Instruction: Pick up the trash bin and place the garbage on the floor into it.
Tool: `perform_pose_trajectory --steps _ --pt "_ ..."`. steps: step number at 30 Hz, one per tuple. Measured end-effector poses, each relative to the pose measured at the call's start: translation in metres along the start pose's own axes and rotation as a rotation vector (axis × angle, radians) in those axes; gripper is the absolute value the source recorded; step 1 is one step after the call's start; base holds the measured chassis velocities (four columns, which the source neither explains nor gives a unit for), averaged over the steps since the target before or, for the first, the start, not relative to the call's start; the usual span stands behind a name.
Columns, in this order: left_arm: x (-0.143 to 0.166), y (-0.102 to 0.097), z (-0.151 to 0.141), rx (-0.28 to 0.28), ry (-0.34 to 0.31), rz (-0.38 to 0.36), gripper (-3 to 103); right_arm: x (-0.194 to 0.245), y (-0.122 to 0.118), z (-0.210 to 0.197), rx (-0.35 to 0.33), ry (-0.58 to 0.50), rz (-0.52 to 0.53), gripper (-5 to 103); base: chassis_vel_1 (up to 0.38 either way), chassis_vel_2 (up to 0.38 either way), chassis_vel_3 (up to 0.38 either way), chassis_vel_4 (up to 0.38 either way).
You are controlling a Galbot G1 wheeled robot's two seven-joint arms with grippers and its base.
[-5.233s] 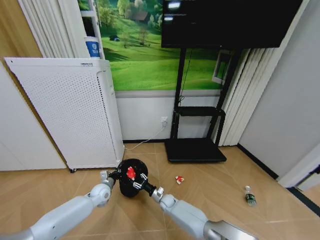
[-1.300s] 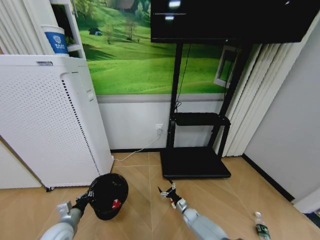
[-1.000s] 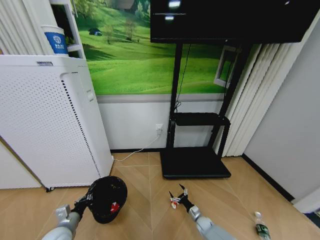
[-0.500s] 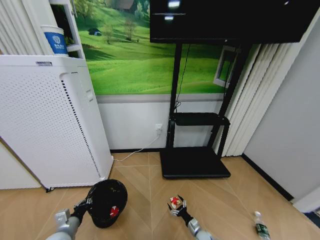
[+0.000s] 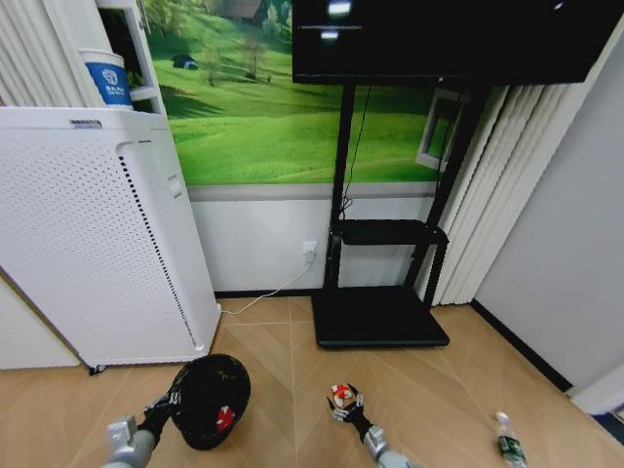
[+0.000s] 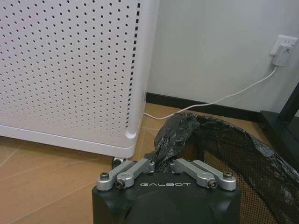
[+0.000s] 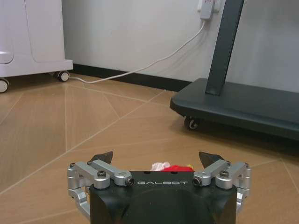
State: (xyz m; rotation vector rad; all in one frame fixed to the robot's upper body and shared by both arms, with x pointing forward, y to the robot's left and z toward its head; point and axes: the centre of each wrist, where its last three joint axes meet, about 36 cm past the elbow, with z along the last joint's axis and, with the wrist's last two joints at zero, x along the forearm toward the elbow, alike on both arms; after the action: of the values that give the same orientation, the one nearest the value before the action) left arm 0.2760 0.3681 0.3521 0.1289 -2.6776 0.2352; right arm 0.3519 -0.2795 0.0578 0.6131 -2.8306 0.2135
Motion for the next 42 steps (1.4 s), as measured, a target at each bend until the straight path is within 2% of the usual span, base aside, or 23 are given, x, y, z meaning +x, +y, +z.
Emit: perform_pose_trajectory --steps 11,19,38,41,42 --pt "0.0 -0.005 0.007 0.001 0.007 0.012 7 -0.021 -0.01 -0.009 -0.004 -0.002 0.007 100 0.0 0.0 0.0 0.0" --pt "0.0 -0.004 0.009 -0.003 0.001 0.016 7 -0.017 -0.017 -0.001 -0.016 0.063 0.017 100 0.0 0.0 0.0 0.0" --pt "0.002 -0.002 0.013 -0.002 -0.002 0.028 7 -0.027 -0.023 -0.002 -0.042 0.135 0.042 100 0.0 0.0 0.0 0.0" --pt "0.002 -0.004 0.014 0.001 -0.001 0.032 7 -0.027 -0.025 -0.002 -0.047 0.139 0.041 90 0.0 0.0 0.0 0.0" --pt "0.002 -0.004 0.014 0.001 -0.001 0.032 7 -0.027 -0.025 -0.002 -0.047 0.139 0.041 90 0.0 0.0 0.0 0.0"
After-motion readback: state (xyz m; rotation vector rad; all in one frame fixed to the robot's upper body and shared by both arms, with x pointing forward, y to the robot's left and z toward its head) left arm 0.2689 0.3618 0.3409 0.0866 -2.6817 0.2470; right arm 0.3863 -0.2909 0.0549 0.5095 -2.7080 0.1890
